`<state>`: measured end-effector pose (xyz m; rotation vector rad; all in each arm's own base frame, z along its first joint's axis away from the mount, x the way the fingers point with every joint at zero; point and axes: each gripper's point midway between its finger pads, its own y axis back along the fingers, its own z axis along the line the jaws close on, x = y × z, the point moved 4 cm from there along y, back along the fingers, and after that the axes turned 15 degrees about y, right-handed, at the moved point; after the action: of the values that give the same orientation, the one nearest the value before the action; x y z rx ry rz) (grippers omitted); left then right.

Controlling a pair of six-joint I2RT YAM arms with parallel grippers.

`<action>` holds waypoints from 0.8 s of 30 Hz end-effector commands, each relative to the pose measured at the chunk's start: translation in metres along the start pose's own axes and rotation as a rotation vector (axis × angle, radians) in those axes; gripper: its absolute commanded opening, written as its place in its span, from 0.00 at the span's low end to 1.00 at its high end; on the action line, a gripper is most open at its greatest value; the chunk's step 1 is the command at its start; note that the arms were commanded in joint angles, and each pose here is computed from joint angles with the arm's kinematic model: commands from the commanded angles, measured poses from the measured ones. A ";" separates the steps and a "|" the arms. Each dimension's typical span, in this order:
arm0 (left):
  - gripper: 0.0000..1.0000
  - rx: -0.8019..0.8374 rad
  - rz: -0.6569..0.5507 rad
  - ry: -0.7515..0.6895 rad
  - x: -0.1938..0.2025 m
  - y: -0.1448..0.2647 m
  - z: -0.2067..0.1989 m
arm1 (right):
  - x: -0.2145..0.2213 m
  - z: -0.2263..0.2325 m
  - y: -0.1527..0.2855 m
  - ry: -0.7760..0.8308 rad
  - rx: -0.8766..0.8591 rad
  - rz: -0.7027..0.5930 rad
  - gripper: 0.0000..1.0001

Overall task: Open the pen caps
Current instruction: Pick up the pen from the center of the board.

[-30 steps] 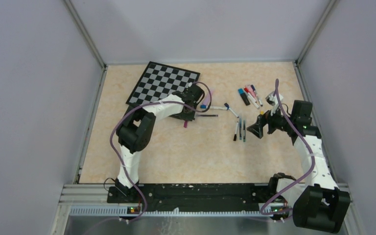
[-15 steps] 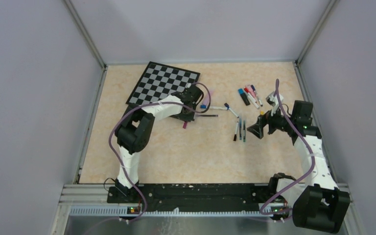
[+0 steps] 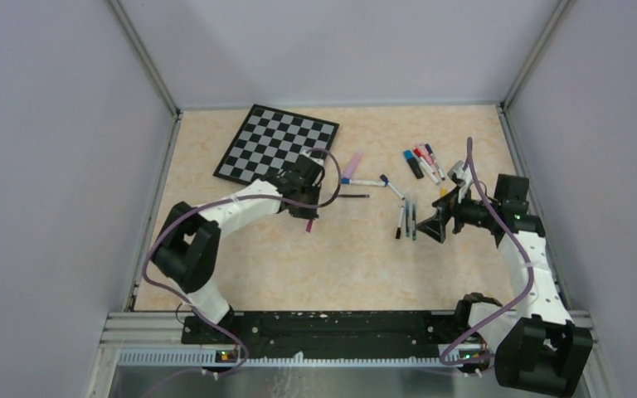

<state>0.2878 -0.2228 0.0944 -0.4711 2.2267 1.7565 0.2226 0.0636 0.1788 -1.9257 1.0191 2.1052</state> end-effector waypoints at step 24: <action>0.00 1.006 -0.362 -0.035 0.026 0.130 -0.168 | -0.096 0.048 -0.016 -0.388 -0.337 -0.200 0.91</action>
<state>0.2036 -0.3370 0.2043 -0.4550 2.4779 0.4948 0.2053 0.1232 0.2489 -1.6772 0.4883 2.4436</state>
